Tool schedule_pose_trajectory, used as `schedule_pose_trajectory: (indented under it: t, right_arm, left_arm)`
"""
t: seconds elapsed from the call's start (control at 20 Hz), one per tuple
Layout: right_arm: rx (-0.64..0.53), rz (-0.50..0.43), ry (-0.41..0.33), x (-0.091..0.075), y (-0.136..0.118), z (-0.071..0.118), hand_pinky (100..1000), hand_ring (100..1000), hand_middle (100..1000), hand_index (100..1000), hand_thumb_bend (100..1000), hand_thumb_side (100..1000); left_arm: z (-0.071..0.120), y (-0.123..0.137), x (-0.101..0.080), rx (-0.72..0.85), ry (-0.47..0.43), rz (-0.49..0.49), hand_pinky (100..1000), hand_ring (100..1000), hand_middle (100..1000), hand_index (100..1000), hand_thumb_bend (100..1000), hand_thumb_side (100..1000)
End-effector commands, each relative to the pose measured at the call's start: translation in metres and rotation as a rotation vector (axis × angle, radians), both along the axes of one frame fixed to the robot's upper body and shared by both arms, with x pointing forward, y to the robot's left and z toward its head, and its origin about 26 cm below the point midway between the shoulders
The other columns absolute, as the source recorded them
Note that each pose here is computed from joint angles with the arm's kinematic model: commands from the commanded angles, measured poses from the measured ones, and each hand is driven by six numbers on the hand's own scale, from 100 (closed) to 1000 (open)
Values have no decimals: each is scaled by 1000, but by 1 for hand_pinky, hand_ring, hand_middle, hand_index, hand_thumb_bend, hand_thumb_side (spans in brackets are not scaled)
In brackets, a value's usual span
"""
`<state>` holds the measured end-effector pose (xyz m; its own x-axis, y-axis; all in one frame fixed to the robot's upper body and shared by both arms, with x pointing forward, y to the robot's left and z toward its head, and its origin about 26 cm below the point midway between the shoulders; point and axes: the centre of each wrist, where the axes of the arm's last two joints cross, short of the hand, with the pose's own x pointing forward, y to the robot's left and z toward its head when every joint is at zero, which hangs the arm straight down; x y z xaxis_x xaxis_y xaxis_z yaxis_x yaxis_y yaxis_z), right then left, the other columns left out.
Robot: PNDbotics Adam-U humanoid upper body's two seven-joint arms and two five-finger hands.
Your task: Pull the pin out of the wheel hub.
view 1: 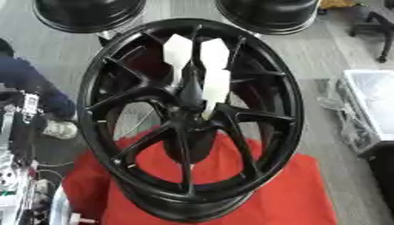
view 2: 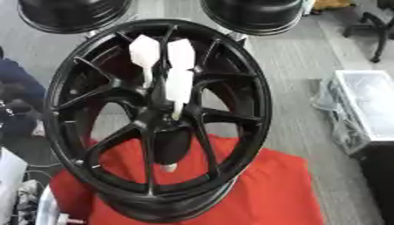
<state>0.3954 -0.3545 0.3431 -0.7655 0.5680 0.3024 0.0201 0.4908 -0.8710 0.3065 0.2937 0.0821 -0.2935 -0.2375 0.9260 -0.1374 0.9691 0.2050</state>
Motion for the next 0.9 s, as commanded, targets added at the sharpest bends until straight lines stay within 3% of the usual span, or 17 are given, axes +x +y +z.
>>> schedule_pose_trajectory:
  t: [0.05,0.4,0.9]
  right_arm:
    - [-71,14,26,12,5,5,840,884,893,951,478,368]
    - [-177,106,77,38,41,5,847,896,903,956,511,369]
    - [-312,235,135,53,87,-6,851,901,906,958,517,366]
  left_arm:
    - [8,3,0,29,-20,-10,681,799,673,719,297,823]
    - [7,1,1,32,-18,-27,682,799,673,720,296,825]
    - [7,-2,1,32,-17,-40,683,800,673,719,296,828]
